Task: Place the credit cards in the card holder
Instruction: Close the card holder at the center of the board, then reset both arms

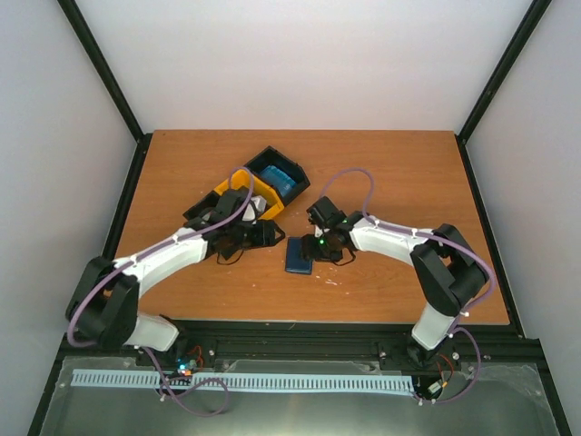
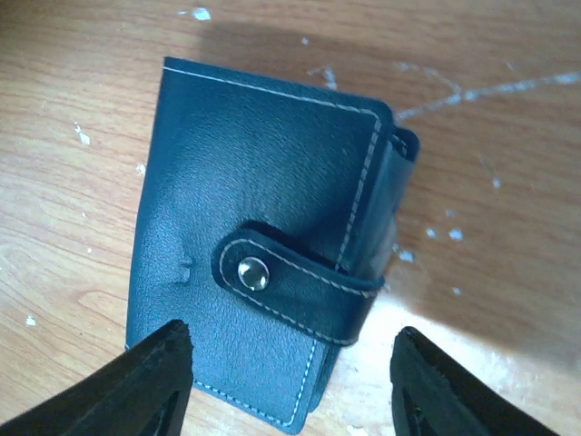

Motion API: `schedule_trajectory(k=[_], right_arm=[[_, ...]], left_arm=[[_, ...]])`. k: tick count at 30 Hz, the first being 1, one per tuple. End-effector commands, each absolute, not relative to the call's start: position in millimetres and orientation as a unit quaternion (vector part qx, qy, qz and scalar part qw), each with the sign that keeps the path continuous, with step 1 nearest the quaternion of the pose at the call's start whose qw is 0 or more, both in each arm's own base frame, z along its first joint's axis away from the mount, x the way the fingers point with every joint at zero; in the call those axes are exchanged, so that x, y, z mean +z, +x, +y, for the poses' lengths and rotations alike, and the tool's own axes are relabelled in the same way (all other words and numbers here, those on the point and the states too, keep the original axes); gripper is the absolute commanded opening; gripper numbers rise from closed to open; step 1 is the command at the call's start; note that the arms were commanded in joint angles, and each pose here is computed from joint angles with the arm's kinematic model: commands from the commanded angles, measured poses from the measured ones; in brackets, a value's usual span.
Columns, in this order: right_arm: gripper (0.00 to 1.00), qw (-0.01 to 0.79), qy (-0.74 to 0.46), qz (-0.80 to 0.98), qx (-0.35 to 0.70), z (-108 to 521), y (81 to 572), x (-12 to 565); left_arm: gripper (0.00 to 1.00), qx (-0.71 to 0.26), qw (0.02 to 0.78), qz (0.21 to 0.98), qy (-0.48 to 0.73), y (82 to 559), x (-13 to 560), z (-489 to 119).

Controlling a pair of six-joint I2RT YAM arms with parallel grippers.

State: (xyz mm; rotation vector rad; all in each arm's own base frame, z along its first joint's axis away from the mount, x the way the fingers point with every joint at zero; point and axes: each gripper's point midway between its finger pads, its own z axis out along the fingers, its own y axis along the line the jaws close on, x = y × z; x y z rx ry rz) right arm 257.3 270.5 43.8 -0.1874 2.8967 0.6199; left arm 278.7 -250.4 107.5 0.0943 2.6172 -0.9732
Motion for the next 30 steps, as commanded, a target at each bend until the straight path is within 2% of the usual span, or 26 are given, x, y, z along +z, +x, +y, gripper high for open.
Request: schedule_trajectory(k=[1,3,6,7,13,18,25,30], right_arm=[[0.56,0.060,-0.087,0.977,0.186,269.2,254.3,37.3],[0.51,0.053,-0.087,0.980,0.172,264.8,252.9,32.6],[0.49,0.059,-0.084,0.984,0.144,253.6,253.6,31.7],[0.49,0.063,-0.084,0.985,0.138,250.9,254.0,33.8],[0.51,0.141,-0.109,0.969,0.169,251.0,262.5,88.0],[0.56,0.234,-0.094,0.953,0.167,223.5,261.1,149.9],[0.69,0.379,-0.015,0.912,0.157,150.4,235.6,234.5],[0.73,0.416,0.027,0.898,0.142,110.4,213.3,266.0]], left_arm=[[0.68,-0.289,0.254,0.923,0.005,292.2,133.6,-222.8],[0.75,-0.279,0.289,0.915,-0.020,296.5,151.3,-211.3],[0.95,-0.270,0.345,0.897,-0.062,299.1,184.7,-190.7],[0.99,-0.268,0.366,0.888,-0.073,298.9,197.4,-183.6],[1.00,-0.272,0.480,0.832,-0.060,283.4,273.7,-153.5],[1.00,-0.265,0.545,0.793,-0.060,266.2,321.6,-129.6],[1.00,-0.256,0.587,0.764,-0.075,239.9,365.5,-100.3],[1.00,-0.264,0.593,0.758,-0.071,216.6,381.2,-88.4]])
